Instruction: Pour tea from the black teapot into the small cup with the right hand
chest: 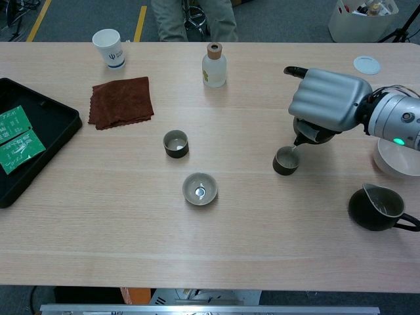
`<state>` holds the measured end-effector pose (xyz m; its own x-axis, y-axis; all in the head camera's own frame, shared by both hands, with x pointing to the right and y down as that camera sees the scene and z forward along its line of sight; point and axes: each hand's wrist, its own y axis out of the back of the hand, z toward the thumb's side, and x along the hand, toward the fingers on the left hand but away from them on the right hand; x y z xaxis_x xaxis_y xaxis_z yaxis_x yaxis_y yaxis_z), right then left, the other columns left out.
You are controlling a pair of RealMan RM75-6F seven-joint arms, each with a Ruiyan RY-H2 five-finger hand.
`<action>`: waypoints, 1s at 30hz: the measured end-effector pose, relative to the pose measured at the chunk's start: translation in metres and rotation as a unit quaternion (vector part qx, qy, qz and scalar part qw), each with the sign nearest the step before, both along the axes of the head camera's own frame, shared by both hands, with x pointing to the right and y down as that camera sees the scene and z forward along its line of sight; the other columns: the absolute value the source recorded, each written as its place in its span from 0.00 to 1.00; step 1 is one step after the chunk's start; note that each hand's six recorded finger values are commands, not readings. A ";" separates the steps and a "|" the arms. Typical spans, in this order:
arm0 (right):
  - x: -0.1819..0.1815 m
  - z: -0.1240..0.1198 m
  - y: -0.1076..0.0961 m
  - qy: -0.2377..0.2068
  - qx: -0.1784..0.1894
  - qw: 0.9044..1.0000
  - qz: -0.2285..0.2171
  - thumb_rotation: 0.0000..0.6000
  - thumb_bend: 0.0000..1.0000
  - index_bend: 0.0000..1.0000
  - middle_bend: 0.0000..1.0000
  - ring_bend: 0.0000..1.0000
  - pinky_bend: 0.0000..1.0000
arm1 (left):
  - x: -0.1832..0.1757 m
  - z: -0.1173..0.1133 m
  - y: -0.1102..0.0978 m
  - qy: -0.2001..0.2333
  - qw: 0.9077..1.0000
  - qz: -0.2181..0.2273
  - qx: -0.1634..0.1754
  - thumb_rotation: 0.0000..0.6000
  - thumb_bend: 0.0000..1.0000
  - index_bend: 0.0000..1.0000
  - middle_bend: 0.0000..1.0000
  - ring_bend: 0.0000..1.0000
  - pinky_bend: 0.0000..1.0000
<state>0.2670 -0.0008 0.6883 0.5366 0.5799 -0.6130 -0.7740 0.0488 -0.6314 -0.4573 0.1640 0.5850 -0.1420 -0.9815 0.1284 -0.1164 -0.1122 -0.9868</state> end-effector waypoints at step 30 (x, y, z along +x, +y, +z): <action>0.002 0.001 0.003 -0.042 -0.007 0.999 0.031 0.50 0.51 0.78 0.81 0.68 0.08 | 0.000 0.001 0.000 -0.002 1.000 0.001 -0.004 1.00 0.29 0.25 0.25 0.17 0.08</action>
<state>0.2686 0.0024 0.6890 0.5496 0.6058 -0.5753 -0.7194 -0.0069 -0.6946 -0.4577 0.1638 0.5865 -0.1412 -0.9806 0.1362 -0.1120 -0.1209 -0.9863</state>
